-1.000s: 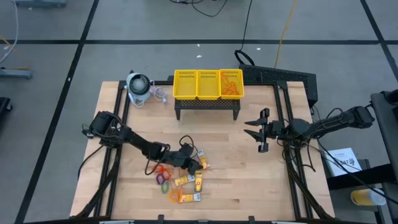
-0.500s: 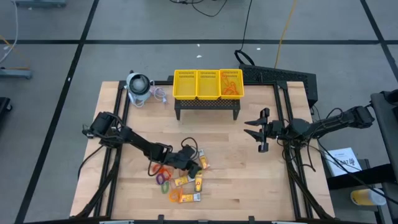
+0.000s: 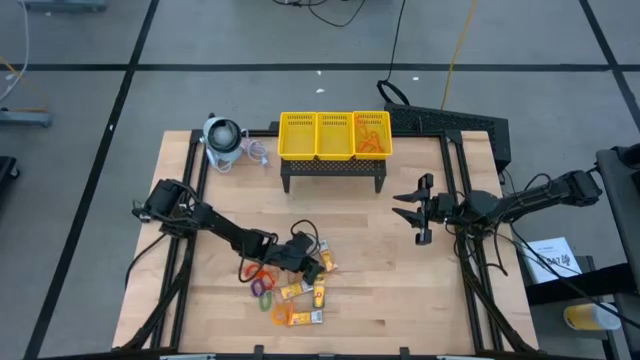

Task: Pick & Place Office Desk Supplies
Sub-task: Put the orange rubber band into the right yellow bin on the shelf

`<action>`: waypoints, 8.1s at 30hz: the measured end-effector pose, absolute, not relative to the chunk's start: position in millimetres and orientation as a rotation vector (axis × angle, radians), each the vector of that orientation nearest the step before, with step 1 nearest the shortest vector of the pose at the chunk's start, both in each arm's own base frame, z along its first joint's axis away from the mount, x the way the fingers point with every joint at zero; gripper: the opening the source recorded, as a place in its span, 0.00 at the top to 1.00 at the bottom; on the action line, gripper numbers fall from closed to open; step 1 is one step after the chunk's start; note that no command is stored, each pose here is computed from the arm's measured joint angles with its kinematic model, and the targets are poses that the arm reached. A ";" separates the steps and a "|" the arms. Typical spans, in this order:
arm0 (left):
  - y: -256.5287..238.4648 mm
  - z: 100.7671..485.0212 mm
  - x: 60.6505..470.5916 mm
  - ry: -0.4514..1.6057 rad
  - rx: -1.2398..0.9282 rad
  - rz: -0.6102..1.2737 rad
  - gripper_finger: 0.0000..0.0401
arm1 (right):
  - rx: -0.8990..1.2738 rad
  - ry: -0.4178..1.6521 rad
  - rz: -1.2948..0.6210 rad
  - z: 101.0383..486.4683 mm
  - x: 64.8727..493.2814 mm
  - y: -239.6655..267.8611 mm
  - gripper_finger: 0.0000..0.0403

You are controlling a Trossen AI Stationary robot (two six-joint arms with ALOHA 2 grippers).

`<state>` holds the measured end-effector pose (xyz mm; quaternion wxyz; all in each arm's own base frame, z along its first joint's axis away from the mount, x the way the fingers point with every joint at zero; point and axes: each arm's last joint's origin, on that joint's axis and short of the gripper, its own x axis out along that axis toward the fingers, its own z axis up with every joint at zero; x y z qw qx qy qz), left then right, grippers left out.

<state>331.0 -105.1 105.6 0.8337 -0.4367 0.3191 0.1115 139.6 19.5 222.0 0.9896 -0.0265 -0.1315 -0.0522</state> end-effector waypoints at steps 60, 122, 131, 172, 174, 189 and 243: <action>-94.3 189.0 345.7 0.395 -0.405 -0.221 0.75 | -0.132 0.003 0.097 208.8 196.2 56.3 0.68; -94.6 267.3 293.0 0.282 -0.201 -0.056 0.75 | -0.716 0.435 0.291 145.4 324.0 114.7 0.99; -89.7 268.0 294.8 0.270 -0.113 -0.054 0.75 | -0.494 0.359 0.082 207.0 311.4 86.5 1.00; -47.3 264.6 303.4 0.305 0.010 0.069 0.75 | -0.084 0.246 -0.721 283.5 242.6 -126.8 0.69; -47.3 264.7 303.4 0.304 0.014 0.068 0.75 | -0.066 0.255 -0.722 282.1 242.3 -126.7 0.61; -47.3 264.9 303.5 0.302 0.011 0.069 0.75 | -0.130 0.289 -0.839 296.3 222.2 -120.6 0.42; -44.4 202.2 273.7 0.623 -0.131 0.126 0.75 | 0.065 0.427 -0.240 359.4 200.6 -60.6 0.48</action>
